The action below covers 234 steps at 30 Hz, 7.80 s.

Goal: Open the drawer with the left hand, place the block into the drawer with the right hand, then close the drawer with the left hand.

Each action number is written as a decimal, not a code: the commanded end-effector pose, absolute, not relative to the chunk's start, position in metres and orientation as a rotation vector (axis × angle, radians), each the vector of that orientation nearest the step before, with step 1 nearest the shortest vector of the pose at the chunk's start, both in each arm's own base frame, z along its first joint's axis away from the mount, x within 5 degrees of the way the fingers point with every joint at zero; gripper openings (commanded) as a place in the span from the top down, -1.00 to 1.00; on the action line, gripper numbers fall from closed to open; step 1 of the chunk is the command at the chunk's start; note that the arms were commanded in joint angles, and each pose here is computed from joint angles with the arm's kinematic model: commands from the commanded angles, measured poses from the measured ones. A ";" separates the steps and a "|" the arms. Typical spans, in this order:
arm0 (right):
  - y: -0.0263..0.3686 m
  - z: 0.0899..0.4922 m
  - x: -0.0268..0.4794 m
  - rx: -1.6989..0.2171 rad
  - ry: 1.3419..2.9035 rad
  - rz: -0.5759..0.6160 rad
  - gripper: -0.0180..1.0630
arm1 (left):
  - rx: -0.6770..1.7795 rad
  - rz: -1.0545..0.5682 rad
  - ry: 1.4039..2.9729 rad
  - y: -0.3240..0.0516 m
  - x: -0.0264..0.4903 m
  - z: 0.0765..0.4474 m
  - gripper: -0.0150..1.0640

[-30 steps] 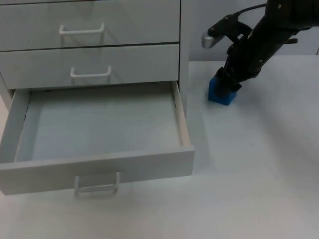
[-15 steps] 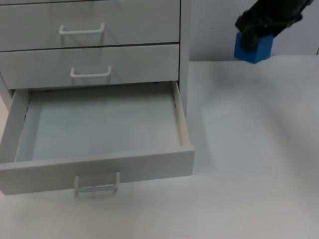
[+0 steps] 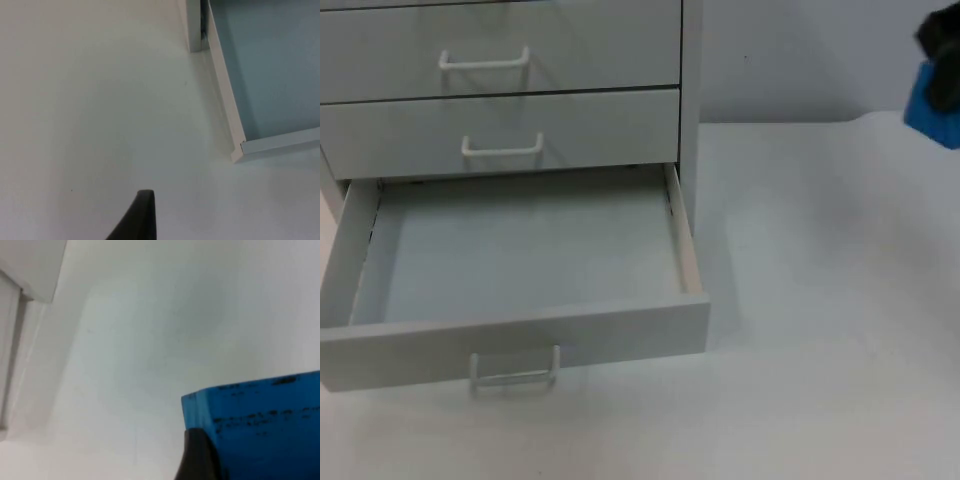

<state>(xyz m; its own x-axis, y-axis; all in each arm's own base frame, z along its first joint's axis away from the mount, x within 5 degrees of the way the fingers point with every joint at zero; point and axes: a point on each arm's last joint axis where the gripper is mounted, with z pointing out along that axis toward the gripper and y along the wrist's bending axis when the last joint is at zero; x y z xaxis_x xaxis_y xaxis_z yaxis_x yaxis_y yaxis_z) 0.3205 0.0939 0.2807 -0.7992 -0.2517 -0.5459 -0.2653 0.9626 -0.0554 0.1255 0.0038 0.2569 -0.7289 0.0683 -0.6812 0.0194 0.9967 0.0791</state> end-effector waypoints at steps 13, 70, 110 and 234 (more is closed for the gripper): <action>0.058 0.269 0.217 -0.204 2.549 0.029 0.97 | 0.024 0.044 2.377 0.002 0.125 0.257 -0.98; 0.401 0.161 0.288 -0.690 2.214 0.172 0.97 | 0.009 0.017 2.367 0.001 0.126 0.258 -0.98; 0.357 0.207 0.260 -0.797 2.470 0.180 -0.39 | 0.022 0.038 2.354 0.002 0.127 0.259 -0.98; 0.012 0.303 0.153 -0.075 2.383 0.061 -0.37 | 1.223 0.301 2.214 -0.120 0.160 0.249 0.97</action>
